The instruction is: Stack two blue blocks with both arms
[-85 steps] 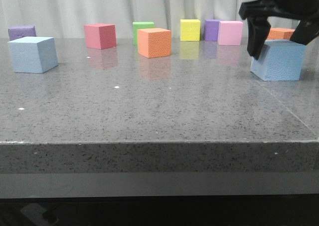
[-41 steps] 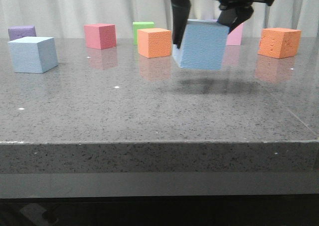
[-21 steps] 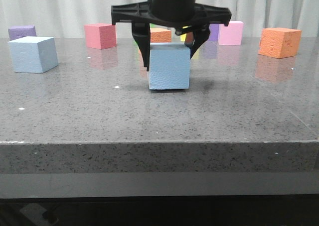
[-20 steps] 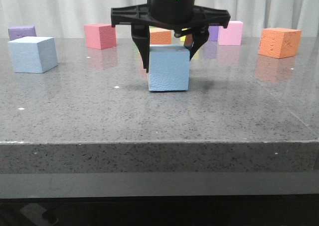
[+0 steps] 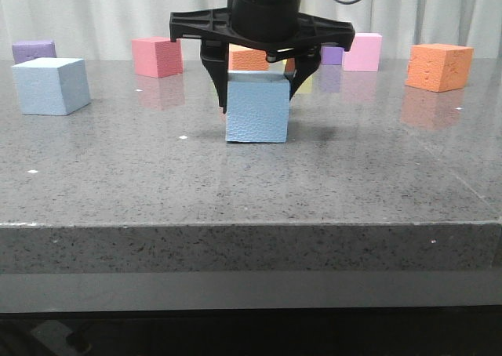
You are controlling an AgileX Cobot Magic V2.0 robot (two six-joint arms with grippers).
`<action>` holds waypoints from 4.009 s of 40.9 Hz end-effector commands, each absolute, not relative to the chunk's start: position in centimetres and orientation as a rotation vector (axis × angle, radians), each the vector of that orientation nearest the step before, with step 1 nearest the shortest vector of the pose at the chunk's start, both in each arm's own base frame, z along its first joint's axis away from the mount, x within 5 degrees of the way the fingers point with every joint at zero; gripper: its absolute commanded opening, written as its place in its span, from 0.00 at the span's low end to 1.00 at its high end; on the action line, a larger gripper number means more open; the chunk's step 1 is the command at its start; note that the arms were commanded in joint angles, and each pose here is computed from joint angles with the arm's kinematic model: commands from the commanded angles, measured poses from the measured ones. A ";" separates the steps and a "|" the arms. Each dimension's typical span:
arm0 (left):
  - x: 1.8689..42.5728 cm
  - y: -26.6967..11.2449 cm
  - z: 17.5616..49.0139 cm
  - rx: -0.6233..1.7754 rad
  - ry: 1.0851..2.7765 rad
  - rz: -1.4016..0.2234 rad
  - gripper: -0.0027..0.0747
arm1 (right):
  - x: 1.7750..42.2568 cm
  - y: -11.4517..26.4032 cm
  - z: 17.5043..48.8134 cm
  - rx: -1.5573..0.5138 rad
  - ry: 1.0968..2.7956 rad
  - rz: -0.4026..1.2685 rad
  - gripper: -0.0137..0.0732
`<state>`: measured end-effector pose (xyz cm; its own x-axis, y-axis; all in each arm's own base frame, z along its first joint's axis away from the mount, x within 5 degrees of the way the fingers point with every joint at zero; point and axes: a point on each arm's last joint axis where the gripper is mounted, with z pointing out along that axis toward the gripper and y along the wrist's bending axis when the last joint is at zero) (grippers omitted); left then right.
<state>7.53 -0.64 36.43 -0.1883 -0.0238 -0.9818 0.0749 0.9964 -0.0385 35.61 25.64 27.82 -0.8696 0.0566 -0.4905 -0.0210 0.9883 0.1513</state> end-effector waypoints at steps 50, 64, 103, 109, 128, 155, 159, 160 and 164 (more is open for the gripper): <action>7.8 -0.6 37.8 0.031 1.667 -0.089 0.48 | 19.0 10.2 41.7 -0.673 2.203 0.214 0.86; 7.8 -0.6 37.8 0.031 1.667 -0.089 0.48 | 13.4 8.0 39.4 -0.624 2.065 0.359 0.86; 9.9 -0.8 39.1 0.014 1.589 -0.113 0.75 | 12.6 7.6 38.3 -0.605 2.036 0.367 0.86; 12.9 -0.8 40.0 0.046 1.660 -0.055 0.77 | 12.6 7.6 38.3 -0.605 2.036 0.367 0.86; 26.2 -3.0 40.6 0.115 1.935 -0.069 0.77 | 12.6 7.6 38.3 -0.605 2.036 0.367 0.86; 39.7 -5.6 33.9 0.200 2.263 -0.049 0.77 | 12.6 7.6 38.3 -0.605 2.036 0.367 0.86; 40.5 -5.6 33.0 0.178 2.281 -0.055 0.77 | 12.6 7.6 38.3 -0.605 2.036 0.367 0.86; 40.7 -5.7 32.7 0.167 2.286 -0.060 0.77 | 12.6 7.6 38.3 -0.605 2.036 0.367 0.86; 41.2 -5.7 31.6 0.169 2.308 -0.059 0.77 | 12.6 7.6 38.3 -0.605 2.036 0.367 0.86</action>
<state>41.01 -5.84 28.96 -0.7501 0.1345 -0.6475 0.1570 0.9873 0.0231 12.59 7.66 36.97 -0.4957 -0.3097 -0.8114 -0.5574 0.8299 0.0238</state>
